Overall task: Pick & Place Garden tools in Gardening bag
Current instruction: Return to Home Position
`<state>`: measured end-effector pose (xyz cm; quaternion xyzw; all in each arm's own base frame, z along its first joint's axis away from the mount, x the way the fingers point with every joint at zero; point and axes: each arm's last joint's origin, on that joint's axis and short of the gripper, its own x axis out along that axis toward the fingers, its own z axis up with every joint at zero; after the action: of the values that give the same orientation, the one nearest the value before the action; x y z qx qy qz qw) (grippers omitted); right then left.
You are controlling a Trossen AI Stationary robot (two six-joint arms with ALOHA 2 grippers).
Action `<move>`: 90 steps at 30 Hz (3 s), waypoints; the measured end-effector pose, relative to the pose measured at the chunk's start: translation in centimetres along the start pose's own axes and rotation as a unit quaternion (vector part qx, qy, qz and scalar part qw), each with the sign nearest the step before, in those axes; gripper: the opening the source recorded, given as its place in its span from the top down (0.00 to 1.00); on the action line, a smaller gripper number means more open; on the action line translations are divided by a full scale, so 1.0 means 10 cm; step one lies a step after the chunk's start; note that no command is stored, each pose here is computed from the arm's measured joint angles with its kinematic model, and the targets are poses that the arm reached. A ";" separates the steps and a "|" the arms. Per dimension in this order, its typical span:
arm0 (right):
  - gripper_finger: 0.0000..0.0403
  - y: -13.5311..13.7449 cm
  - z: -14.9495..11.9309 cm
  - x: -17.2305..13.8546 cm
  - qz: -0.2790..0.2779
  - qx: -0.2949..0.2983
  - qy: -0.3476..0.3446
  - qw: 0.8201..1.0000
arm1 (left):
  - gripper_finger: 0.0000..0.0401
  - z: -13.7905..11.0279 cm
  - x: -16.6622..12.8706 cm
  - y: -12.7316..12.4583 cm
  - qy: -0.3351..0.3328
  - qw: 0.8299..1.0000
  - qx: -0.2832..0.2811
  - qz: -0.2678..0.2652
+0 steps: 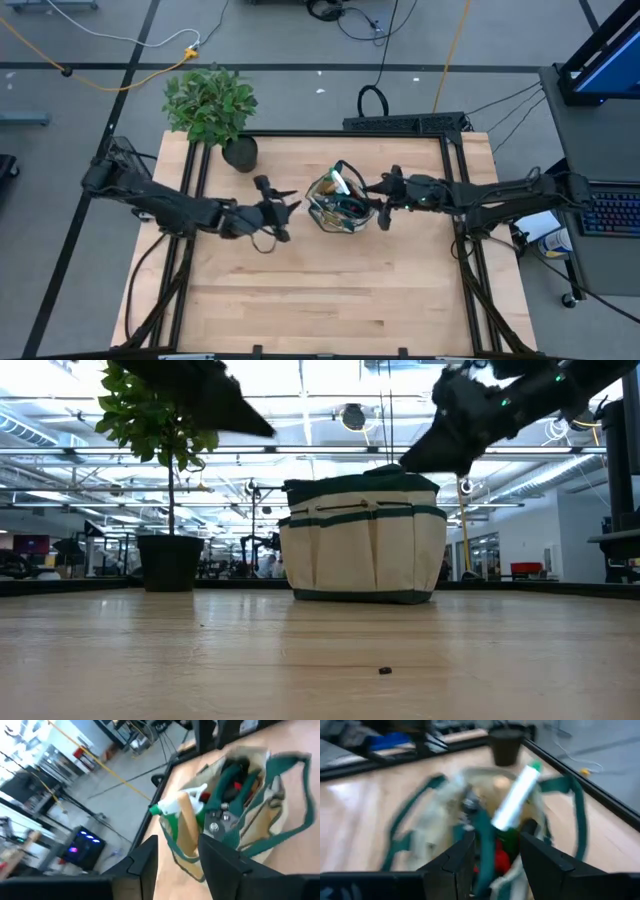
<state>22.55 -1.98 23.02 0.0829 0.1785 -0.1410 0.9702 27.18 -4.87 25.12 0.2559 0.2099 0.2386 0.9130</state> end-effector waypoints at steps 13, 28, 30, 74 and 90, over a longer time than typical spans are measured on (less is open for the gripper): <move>0.94 -0.01 0.21 -0.59 0.101 -0.108 -0.072 0.986 | 0.89 -0.09 -0.90 0.84 -0.024 0.993 -0.116 -0.019; 1.00 -0.13 0.02 -0.86 0.056 -0.150 -0.075 0.984 | 0.98 -0.73 -1.32 1.14 -0.011 0.966 -0.259 -0.009; 1.00 -0.16 -0.09 -0.87 0.044 -0.143 -0.079 0.986 | 0.98 -0.82 -1.34 1.13 -0.016 0.969 -0.248 -0.010; 1.00 -0.33 -0.75 -1.14 0.089 -0.063 -0.204 0.973 | 0.94 -1.55 -0.89 0.51 -0.235 0.951 -0.195 -0.048; 1.00 -0.34 -0.96 -0.97 0.093 -0.044 -0.202 0.974 | 0.94 -1.61 -0.85 0.47 -0.197 0.960 -0.190 -0.059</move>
<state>9.70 -0.77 17.39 0.0265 -0.0235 -0.0563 0.9978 10.69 -0.05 17.40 0.1066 -0.0083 0.1646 0.9806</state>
